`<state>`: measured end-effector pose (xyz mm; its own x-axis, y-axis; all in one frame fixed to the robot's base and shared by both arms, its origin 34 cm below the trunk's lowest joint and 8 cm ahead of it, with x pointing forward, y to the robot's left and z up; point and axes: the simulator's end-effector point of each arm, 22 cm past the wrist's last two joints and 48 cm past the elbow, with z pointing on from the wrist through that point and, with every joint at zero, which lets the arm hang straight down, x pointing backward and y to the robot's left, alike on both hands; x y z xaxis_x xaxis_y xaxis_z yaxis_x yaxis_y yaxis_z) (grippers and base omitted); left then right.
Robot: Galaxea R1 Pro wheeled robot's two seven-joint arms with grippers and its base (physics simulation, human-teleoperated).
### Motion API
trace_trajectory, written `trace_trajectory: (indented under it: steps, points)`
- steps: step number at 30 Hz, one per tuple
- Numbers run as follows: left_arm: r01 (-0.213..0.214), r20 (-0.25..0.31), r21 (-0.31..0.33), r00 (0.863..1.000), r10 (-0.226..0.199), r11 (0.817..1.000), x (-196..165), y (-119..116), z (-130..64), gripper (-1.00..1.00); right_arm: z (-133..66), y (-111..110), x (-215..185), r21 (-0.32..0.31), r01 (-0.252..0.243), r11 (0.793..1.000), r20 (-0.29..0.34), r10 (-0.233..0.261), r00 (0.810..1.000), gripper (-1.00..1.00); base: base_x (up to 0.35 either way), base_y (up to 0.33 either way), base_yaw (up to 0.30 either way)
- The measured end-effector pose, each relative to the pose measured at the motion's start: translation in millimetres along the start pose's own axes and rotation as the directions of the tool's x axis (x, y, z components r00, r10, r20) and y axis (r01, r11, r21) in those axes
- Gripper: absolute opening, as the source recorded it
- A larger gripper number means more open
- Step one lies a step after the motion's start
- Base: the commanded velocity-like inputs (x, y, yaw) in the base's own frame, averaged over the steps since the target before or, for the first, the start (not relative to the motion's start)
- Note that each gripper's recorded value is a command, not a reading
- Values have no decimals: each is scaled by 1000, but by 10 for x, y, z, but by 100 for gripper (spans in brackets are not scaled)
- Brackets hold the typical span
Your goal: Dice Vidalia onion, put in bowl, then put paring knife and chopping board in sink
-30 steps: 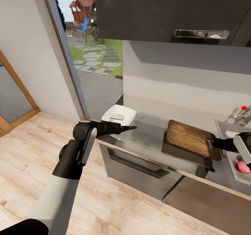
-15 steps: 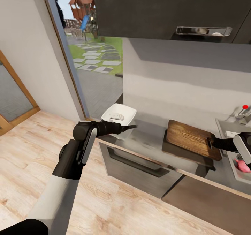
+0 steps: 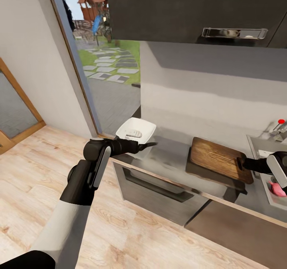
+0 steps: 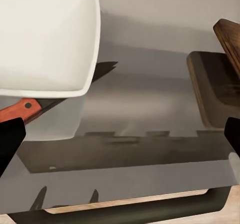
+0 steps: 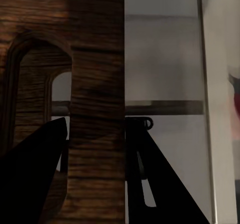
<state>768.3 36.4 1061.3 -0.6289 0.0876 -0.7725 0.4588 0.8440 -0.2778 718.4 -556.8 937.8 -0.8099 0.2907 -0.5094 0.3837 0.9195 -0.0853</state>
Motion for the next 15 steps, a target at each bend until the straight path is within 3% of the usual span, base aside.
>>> trace_trajectory:
  steps: [15]
  points:
    - [4, -6, 1, 1000, -4, 1000, 34, 15, 30, 100, 36, 1, 26, 2, 2, 1000, -7, -2, 1000, -100, 0, 0, 0]
